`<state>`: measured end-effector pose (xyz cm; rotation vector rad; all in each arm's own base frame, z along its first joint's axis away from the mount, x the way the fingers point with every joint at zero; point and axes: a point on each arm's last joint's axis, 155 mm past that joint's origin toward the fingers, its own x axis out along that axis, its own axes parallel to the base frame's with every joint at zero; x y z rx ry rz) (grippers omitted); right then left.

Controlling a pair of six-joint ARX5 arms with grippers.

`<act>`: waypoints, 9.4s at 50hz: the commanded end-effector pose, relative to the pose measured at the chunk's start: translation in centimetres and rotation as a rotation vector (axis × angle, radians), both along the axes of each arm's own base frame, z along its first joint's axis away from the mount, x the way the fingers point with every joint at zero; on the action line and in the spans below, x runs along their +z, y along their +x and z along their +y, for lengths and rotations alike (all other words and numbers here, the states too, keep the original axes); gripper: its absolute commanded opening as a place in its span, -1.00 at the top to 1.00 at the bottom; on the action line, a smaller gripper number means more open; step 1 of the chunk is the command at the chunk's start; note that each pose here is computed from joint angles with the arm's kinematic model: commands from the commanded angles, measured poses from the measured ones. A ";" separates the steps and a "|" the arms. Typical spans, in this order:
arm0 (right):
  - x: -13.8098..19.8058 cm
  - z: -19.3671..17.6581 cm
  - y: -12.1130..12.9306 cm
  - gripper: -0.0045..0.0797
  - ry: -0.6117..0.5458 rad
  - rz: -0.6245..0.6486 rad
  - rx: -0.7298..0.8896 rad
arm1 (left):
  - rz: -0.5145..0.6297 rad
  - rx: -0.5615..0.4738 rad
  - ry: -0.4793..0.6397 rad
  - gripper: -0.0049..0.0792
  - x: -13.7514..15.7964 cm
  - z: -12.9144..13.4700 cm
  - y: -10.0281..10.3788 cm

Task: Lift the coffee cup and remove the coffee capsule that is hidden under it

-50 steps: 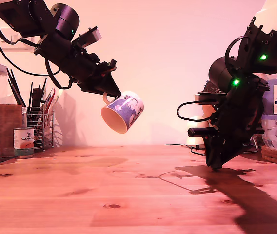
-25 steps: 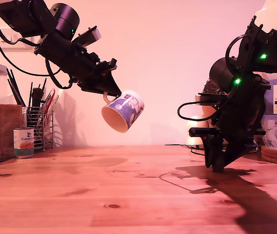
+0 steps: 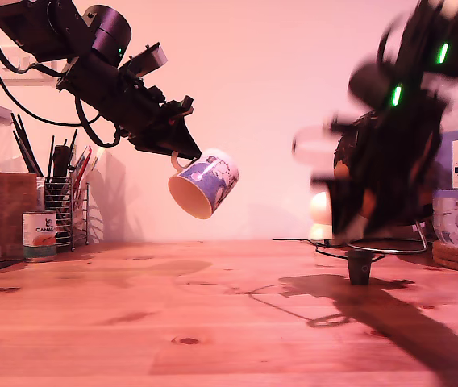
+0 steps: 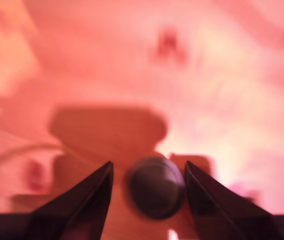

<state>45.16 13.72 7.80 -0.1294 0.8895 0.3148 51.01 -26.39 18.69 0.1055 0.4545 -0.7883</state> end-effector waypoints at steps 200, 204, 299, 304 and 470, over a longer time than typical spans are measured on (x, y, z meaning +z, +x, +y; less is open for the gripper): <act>17.0 4.5 -11.2 0.92 0.127 -0.208 0.220 | -0.245 0.014 -0.438 0.93 -4.7 0.2 -8.5; 17.0 4.6 -11.2 0.92 0.131 -0.207 0.224 | -0.234 0.008 -0.435 0.93 -5.2 -0.2 -8.5; 17.3 5.3 -11.5 0.92 0.172 -0.198 0.246 | 0.035 -0.013 -0.223 0.93 -15.1 -1.8 -9.6; 17.3 5.3 -11.5 0.92 0.172 -0.198 0.246 | 0.068 -0.007 -0.208 0.93 -15.9 -1.6 -9.9; 17.9 6.0 -11.4 0.92 0.201 -0.220 0.270 | -0.021 -0.067 0.142 0.09 -7.2 0.2 -12.5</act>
